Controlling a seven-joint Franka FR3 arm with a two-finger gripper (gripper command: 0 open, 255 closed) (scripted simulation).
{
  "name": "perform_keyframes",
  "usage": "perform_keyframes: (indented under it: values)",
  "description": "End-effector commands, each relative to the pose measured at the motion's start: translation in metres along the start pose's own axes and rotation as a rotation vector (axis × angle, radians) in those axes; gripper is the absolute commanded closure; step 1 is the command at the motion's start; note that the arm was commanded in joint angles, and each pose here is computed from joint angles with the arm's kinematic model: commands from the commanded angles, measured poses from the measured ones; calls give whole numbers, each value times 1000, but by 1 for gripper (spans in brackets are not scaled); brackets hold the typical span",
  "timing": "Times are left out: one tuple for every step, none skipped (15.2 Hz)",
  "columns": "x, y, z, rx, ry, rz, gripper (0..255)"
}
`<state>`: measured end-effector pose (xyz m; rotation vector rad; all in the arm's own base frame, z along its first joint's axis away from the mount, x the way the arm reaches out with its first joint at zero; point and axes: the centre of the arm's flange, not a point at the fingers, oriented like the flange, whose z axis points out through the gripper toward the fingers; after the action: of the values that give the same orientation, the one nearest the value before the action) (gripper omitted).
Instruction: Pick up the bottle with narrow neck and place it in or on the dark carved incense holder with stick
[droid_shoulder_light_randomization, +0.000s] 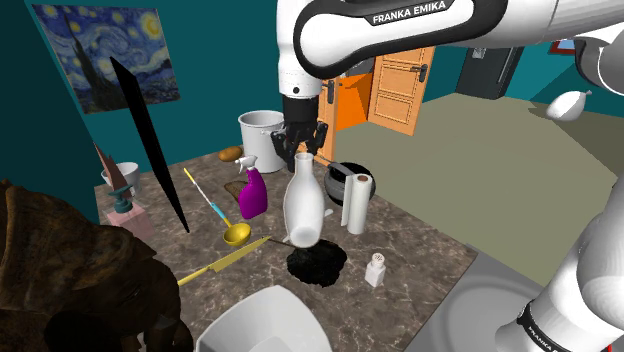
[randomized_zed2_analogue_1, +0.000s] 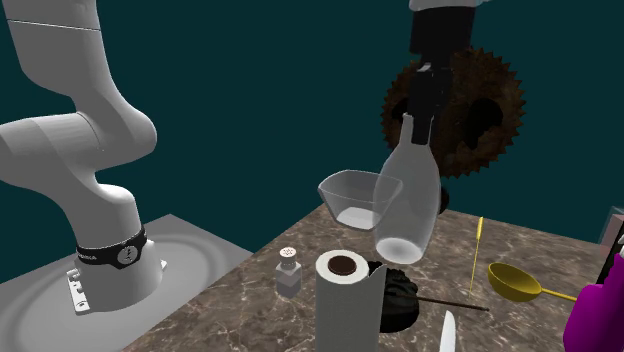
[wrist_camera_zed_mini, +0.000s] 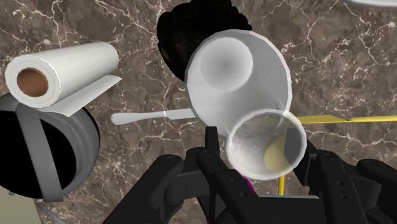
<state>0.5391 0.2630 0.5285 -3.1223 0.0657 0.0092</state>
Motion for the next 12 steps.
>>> perform_keyframes:
  values:
    - [1,0,11,0,1,0,255]
    - [1,0,17,0,1,0,255]
    - [1,1,22,0,1,0,255]
    - [1,1,27,0,1,0,255]
    - [1,1,32,0,1,0,255]
    - [1,1,38,0,1,0,255]
    - [1,1,43,0,1,0,255]
    - [1,1,48,0,1,0,255]
    - [1,1,54,0,1,0,255]
    - [1,1,59,0,1,0,255]
    - [1,1,69,0,1,0,255]
    - [1,1,69,0,1,0,255]
